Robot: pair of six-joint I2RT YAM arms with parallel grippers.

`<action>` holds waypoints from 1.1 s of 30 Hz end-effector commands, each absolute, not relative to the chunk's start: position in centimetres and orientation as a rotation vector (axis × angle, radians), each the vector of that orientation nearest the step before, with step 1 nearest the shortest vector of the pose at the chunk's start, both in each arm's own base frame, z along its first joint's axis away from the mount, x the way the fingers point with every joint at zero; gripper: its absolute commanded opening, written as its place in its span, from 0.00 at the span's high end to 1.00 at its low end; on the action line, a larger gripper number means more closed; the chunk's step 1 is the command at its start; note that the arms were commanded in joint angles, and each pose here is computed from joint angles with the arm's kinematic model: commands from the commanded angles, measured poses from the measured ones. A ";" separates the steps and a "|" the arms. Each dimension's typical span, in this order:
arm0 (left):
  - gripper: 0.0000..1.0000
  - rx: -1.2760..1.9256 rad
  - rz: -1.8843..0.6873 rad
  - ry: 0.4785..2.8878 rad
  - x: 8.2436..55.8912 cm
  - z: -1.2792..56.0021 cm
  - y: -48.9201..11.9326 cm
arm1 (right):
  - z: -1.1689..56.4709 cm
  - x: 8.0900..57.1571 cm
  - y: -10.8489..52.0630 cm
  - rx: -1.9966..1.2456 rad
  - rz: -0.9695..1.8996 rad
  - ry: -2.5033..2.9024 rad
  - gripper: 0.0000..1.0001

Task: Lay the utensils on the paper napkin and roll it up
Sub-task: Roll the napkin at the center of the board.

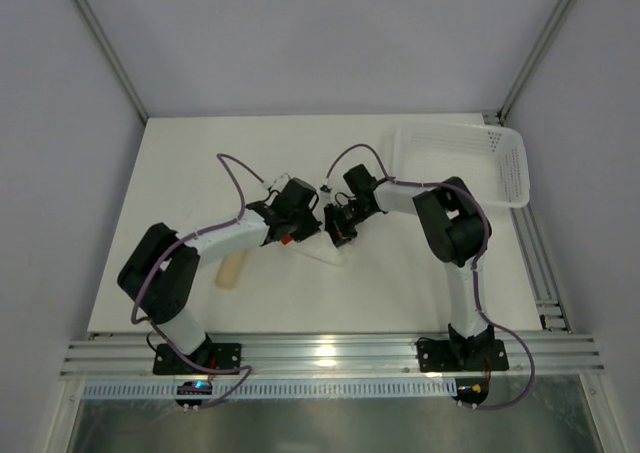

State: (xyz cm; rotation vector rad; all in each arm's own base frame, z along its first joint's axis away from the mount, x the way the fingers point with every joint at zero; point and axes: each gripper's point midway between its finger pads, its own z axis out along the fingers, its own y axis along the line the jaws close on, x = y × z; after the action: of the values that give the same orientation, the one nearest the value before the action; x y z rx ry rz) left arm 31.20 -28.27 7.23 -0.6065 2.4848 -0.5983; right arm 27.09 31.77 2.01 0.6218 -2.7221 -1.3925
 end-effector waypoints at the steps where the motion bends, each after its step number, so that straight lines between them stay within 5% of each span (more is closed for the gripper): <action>1: 1.00 -0.601 -0.621 2.398 33.5 9.0 -28.7 | -0.5 28.4 30.3 0.646 -1.208 -2.882 0.96; 33: 1.00 -0.609 -0.602 2.430 32.5 7.3 -27.9 | 5.7 30.4 29.3 0.684 -1.183 -3.057 0.96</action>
State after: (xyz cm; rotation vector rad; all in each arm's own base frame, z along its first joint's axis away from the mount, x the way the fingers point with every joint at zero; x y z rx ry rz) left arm 31.78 -28.19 5.74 -0.6051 2.4921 -0.5785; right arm 29.38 29.43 3.02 0.6299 -2.9919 -1.1530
